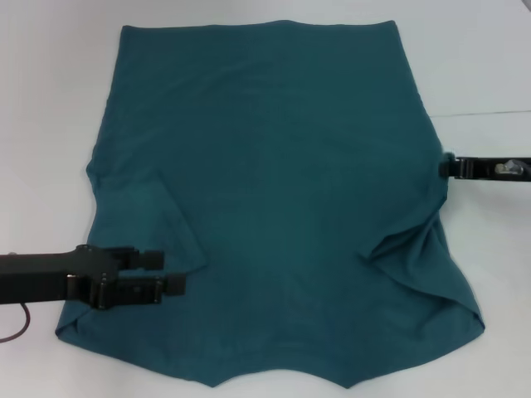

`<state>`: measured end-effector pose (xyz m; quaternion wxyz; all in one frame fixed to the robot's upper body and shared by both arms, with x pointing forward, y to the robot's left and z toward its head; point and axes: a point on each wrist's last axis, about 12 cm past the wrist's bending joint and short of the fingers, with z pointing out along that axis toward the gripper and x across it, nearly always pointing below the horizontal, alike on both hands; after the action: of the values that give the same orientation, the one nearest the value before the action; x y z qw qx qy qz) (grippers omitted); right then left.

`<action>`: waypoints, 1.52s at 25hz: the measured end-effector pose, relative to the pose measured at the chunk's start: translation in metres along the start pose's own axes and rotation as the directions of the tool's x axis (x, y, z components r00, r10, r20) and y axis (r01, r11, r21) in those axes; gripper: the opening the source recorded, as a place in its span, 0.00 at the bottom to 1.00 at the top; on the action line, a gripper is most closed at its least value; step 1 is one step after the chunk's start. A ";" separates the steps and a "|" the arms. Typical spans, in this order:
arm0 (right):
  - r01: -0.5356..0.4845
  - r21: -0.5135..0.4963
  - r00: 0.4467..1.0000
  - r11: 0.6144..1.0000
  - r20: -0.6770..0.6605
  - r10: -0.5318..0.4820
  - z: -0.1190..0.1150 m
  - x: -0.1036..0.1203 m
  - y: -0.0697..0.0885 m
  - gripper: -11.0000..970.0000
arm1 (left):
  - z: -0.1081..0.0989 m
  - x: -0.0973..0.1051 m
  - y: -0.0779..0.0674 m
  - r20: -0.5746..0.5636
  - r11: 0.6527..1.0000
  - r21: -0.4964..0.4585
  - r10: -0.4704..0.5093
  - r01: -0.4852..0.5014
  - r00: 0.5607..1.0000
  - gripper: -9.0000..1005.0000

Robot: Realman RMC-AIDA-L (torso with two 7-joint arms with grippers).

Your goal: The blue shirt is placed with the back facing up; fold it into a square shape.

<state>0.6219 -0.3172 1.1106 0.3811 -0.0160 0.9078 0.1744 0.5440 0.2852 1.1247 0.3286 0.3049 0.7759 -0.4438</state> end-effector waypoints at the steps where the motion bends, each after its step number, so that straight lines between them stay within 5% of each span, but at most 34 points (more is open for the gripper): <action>1: 0.006 -0.004 1.000 1.000 0.003 -0.006 0.001 -0.003 0.002 0.29 | 0.000 0.000 0.000 0.000 1.000 0.001 0.000 0.000 1.000 0.75; 6: 0.036 -0.033 0.999 0.999 0.016 -0.036 0.006 -0.013 0.016 0.11 | -0.001 0.002 0.000 0.000 1.000 -0.001 -0.004 0.004 1.000 0.75; 11: 0.058 -0.081 0.998 0.995 -0.002 -0.058 0.014 -0.017 0.031 0.04 | -0.001 0.003 0.000 -0.001 1.000 0.000 -0.007 0.007 1.000 0.75; 22: 0.018 -0.076 1.000 0.997 -0.005 -0.018 0.015 -0.017 0.027 0.23 | -0.002 0.005 -0.001 -0.001 1.000 0.000 -0.011 0.011 1.000 0.74; 25: 0.025 -0.073 1.000 0.997 -0.005 -0.025 0.015 -0.016 0.026 0.47 | -0.002 0.006 -0.001 0.000 1.000 0.000 -0.011 0.011 1.000 0.74; 30: 0.070 -0.094 0.997 0.993 -0.017 -0.072 0.011 -0.019 0.027 0.71 | -0.006 0.007 0.000 0.011 1.000 -0.010 -0.026 0.026 1.000 0.74; 36: 0.168 -0.186 0.981 0.968 -0.063 -0.182 -0.004 -0.026 0.038 0.92 | -0.022 0.009 0.000 0.009 0.989 -0.071 -0.127 0.127 0.992 0.74; 38: 0.200 -0.210 0.973 0.957 -0.070 -0.219 -0.010 -0.028 0.042 0.92 | -0.036 0.009 0.002 0.005 0.952 -0.178 -0.253 0.249 0.968 0.74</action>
<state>0.6282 -0.2844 1.1495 0.3516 -0.1586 0.8952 0.2233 0.5310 0.3197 1.1306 0.2882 0.1775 0.8476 -0.4086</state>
